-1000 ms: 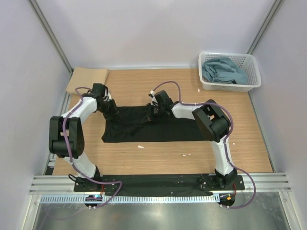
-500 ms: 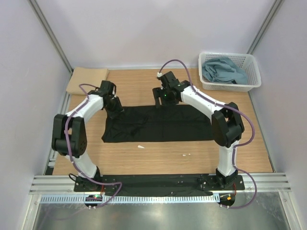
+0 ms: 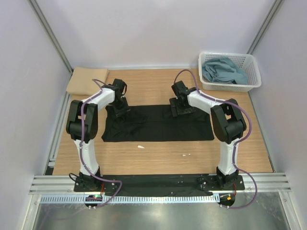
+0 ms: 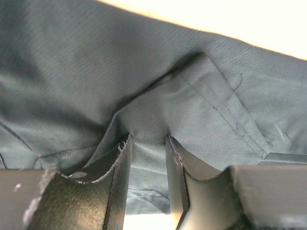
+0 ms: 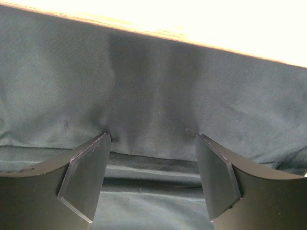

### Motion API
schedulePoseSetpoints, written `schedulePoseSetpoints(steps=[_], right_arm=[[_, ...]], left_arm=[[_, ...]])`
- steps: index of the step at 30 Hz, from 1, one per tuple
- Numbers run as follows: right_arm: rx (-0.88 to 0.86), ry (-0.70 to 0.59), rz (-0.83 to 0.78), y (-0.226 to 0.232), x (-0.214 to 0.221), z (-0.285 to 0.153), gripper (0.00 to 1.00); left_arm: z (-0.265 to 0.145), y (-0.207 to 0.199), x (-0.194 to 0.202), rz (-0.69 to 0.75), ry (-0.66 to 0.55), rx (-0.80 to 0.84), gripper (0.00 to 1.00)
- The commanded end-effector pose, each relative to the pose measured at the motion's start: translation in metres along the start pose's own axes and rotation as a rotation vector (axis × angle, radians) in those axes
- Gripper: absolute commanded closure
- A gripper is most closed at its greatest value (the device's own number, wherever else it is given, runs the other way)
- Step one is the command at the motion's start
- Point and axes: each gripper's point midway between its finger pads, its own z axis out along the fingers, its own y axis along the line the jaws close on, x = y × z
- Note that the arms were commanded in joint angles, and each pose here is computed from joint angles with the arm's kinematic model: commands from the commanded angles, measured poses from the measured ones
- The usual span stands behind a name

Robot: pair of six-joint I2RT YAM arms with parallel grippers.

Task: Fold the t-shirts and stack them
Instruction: Fold the tshirt

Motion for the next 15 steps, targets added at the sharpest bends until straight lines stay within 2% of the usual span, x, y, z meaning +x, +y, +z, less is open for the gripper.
schedulePoseSetpoints(steps=[1, 5, 10, 12, 14, 15], right_arm=[[0.088, 0.050, -0.014, -0.011, 0.029, 0.019, 0.22], [0.109, 0.105, 0.053, -0.014, 0.059, 0.021, 0.21], [0.115, 0.162, 0.161, -0.008, 0.104, 0.010, 0.21], [0.064, 0.177, 0.208, 0.004, 0.115, 0.001, 0.21], [-0.001, 0.195, 0.256, 0.022, 0.119, -0.005, 0.18], [-0.037, 0.203, 0.263, 0.031, 0.121, -0.009, 0.18]], left_arm=[[0.018, 0.005, -0.004, 0.065, 0.022, -0.063, 0.64], [0.035, 0.001, -0.009, 0.167, 0.068, -0.110, 0.65], [0.052, -0.008, -0.032, 0.255, 0.055, -0.141, 0.65], [0.051, -0.021, -0.050, 0.304, 0.023, -0.115, 0.65], [0.063, -0.022, -0.055, 0.338, 0.047, -0.125, 0.64], [0.058, -0.032, -0.072, 0.366, 0.006, -0.113, 0.65]])
